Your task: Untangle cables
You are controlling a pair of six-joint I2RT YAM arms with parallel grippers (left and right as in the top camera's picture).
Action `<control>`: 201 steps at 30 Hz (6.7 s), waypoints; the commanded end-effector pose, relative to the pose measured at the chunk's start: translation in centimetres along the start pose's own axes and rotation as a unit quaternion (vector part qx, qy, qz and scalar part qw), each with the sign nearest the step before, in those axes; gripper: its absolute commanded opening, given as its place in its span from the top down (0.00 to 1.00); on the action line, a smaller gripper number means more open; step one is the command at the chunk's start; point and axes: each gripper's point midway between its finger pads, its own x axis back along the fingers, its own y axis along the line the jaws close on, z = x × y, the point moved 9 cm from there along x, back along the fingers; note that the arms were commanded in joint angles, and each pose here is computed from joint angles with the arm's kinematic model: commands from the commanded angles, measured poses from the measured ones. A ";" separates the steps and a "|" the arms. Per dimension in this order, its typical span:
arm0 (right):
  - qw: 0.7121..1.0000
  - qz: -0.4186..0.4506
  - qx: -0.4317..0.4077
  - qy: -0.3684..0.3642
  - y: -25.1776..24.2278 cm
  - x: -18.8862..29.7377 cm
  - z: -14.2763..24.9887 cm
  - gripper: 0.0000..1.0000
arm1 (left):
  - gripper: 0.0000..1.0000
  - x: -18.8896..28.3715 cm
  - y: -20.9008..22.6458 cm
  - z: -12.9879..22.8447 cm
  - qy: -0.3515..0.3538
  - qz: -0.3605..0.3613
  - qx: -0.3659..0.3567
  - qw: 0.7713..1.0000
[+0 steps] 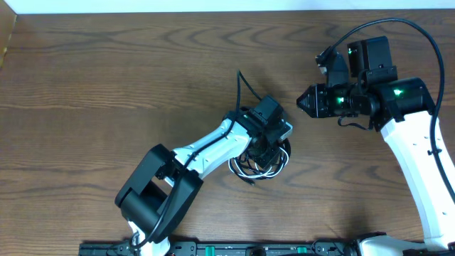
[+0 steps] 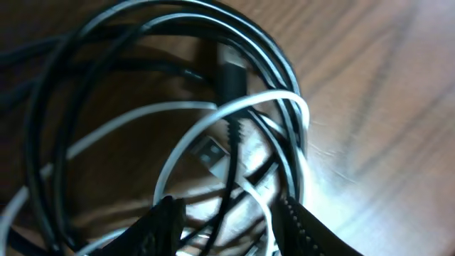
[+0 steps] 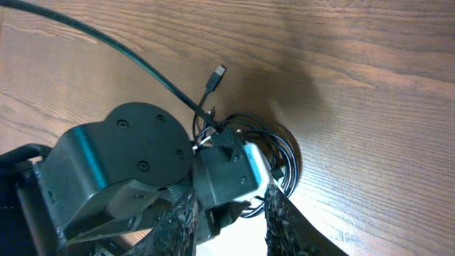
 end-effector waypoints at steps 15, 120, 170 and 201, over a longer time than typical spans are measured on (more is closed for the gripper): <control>1.000 0.003 -0.002 -0.001 0.1 0.6 0.1 0.73 | 0.90 -1.9 1.0 -0.4 -0.009 -0.058 -0.018 0.998; 0.958 -0.280 0.065 0.021 6.0 -5.5 -2.7 0.99 | 0.22 21.0 8.8 6.7 -0.126 -0.154 0.438 0.877; 0.997 -0.059 0.018 0.040 2.8 -4.5 -0.5 0.86 | 0.93 3.8 15.2 3.3 0.032 -0.133 0.437 0.889; 0.991 -0.122 0.051 0.026 4.9 -5.7 -1.3 0.42 | 0.92 31.5 0.8 1.1 -0.425 0.081 0.240 0.869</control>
